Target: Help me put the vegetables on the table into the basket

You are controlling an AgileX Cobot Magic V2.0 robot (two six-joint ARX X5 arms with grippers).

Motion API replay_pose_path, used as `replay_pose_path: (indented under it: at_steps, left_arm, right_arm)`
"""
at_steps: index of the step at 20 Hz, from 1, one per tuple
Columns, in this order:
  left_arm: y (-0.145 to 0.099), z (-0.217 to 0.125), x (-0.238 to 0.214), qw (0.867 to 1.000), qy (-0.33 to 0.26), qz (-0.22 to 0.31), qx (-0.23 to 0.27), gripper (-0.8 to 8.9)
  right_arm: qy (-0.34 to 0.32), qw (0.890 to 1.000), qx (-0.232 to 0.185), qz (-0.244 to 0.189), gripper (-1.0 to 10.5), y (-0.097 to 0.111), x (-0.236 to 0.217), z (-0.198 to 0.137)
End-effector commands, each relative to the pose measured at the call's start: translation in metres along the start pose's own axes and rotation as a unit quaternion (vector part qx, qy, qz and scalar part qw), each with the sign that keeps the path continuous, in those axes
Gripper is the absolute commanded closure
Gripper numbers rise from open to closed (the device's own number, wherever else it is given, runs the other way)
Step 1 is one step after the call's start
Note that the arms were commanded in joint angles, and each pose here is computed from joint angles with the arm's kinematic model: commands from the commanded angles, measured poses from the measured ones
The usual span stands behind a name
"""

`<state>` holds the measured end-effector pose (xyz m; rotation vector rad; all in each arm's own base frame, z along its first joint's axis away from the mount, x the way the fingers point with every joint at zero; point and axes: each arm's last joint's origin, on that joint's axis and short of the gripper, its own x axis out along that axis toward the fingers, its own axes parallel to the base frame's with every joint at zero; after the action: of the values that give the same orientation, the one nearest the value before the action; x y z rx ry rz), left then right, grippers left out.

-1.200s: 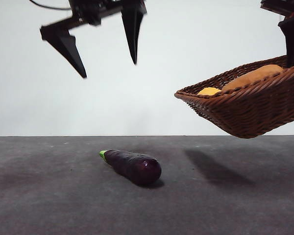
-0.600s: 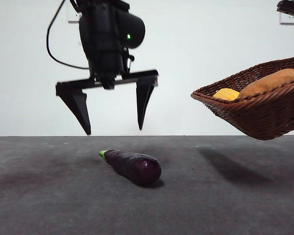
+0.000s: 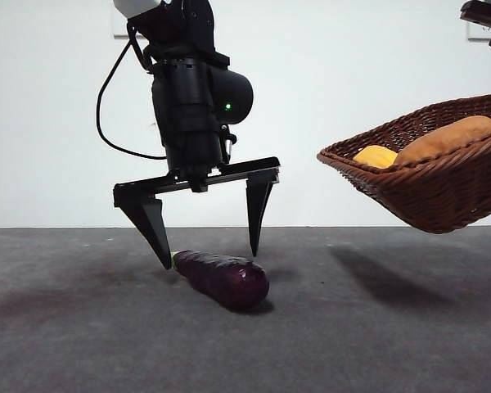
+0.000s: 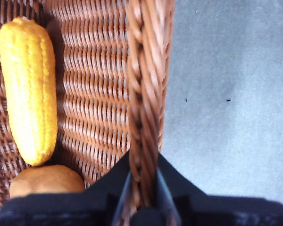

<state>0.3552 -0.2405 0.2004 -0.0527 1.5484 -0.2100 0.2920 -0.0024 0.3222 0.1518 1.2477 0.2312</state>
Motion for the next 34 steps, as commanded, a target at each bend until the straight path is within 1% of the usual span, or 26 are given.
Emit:
replay_pose_path:
  at_steps: [1,6,7,8,9,14,16,17,19,20,22,23,25,27,30,31,33,34]
  left_arm:
    - [-0.001,-0.001,0.014,1.000,0.018,0.011,-0.006,2.17]
    - [0.002,-0.001,0.014,1.000,0.025,0.013,-0.008,2.22]
    - [0.002,-0.001,0.015,1.000,0.026,0.013,-0.007,2.36]
    - [0.002,-0.001,0.015,1.000,0.027,0.013,-0.007,2.85]
    - [0.002,-0.001,0.015,0.999,0.028,0.013,-0.006,3.13]
    - [0.003,-0.003,0.021,0.999,0.044,0.022,0.005,3.24]
    - [0.003,-0.003,0.025,0.998,0.048,0.027,0.008,4.29]
    - [0.001,-0.002,0.026,0.999,0.041,0.025,0.011,5.17]
    - [-0.003,-0.004,0.026,0.999,0.027,0.041,0.022,6.83]
    - [-0.004,-0.004,0.026,0.998,0.028,0.046,0.030,7.36]
    - [-0.009,-0.006,0.027,0.996,0.016,0.057,0.061,8.03]
    - [-0.013,-0.007,0.027,0.994,0.010,0.061,0.086,8.23]
    - [-0.014,-0.007,0.023,0.992,0.015,0.057,0.115,8.23]
    - [-0.017,-0.007,0.010,0.988,0.024,0.052,0.141,8.23]
    - [-0.026,-0.004,-0.029,0.980,0.006,0.043,0.194,8.23]
    - [-0.033,-0.003,-0.047,0.977,-0.023,0.028,0.212,8.22]
    - [-0.040,-0.009,-0.086,0.972,-0.070,-0.015,0.222,8.23]
    - [-0.046,-0.016,-0.107,0.968,-0.098,-0.026,0.231,8.23]
  right_arm:
    - [-0.002,1.000,-0.004,0.010,9.6,0.000,0.000,-0.001]
    - [-0.001,1.000,-0.004,0.010,9.6,0.000,0.000,-0.001]
    - [-0.001,1.000,-0.004,0.010,9.6,0.000,0.000,-0.001]
    - [-0.001,1.000,-0.003,0.010,9.6,0.000,0.000,-0.001]
    - [0.000,1.000,-0.003,0.010,9.6,0.000,0.000,-0.001]
    - [0.000,1.000,-0.003,0.010,9.6,0.000,0.000,-0.002]
    - [0.001,1.000,-0.003,0.010,9.6,0.000,0.000,-0.002]
    - [0.001,1.000,-0.003,0.010,9.6,0.000,0.000,-0.002]
    - [0.001,1.000,-0.003,0.010,9.6,0.000,0.000,-0.002]
    - [0.001,1.000,-0.003,0.010,9.6,0.000,0.000,-0.002]
    - [0.001,1.000,-0.003,0.010,9.6,0.000,0.000,-0.002]
    - [0.001,1.000,-0.003,0.010,9.6,0.000,0.000,-0.002]
    - [-0.001,1.000,-0.004,0.009,9.6,0.000,0.000,-0.001]
    - [-0.002,1.000,-0.004,0.009,9.6,0.000,0.001,-0.001]
    - [-0.002,1.000,-0.005,0.010,9.6,0.001,0.001,-0.001]
    - [-0.001,1.000,-0.004,0.010,9.6,0.000,0.001,-0.001]
    - [0.003,1.000,-0.003,0.010,9.6,0.000,0.003,-0.001]
    - [0.005,1.000,-0.002,0.010,9.6,0.000,0.003,-0.001]
